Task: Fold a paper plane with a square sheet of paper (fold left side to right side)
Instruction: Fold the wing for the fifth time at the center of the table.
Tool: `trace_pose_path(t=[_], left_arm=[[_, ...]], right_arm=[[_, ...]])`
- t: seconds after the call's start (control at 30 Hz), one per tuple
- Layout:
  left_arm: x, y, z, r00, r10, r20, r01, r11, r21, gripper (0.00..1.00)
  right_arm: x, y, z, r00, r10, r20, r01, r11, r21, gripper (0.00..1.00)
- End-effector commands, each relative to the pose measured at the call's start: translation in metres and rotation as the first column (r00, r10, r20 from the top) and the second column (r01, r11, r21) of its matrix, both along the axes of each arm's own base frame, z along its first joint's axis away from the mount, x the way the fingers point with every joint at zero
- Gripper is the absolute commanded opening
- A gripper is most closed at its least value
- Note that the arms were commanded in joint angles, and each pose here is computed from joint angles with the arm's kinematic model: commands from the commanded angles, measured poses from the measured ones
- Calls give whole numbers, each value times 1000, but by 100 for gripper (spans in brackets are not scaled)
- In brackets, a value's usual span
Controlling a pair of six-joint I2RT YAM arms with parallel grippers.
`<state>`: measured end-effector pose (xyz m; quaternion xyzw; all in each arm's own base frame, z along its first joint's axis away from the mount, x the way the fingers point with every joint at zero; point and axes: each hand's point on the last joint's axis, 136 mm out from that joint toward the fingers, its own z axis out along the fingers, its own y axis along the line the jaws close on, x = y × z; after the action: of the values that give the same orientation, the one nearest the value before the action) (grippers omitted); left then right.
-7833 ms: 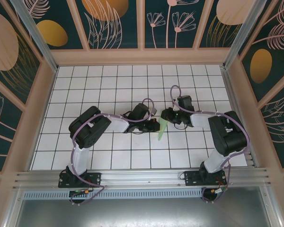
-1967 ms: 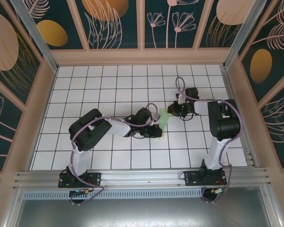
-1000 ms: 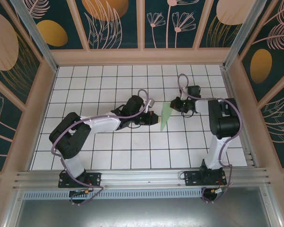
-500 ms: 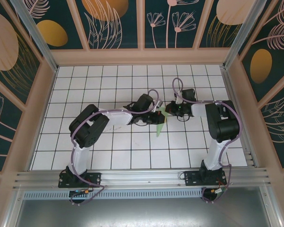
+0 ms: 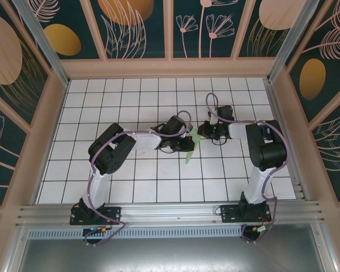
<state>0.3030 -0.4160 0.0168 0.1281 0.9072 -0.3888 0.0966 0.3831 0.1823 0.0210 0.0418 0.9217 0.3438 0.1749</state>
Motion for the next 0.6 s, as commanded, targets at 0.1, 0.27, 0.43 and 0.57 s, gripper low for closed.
trace_pose_path(t=[0.1,0.27,0.43,0.57], left_arm=[[-15,25,-46,997,44,-70,-35,993,117,2],[-19,29,-52,995,55,-87,-44,991,125,2],[-22,32,-56,994,61,-92,-48,990,134,2],[-22,33,-56,994,64,-92,-51,990,134,2]], right_arm=[[12,-6,10,1000,-1,26,0,1000,1,0],[25,-14,10,999,-13,36,12,999,31,0],[36,-21,4,999,-21,25,20,999,38,1],[47,-30,17,997,-46,67,45,999,26,1]])
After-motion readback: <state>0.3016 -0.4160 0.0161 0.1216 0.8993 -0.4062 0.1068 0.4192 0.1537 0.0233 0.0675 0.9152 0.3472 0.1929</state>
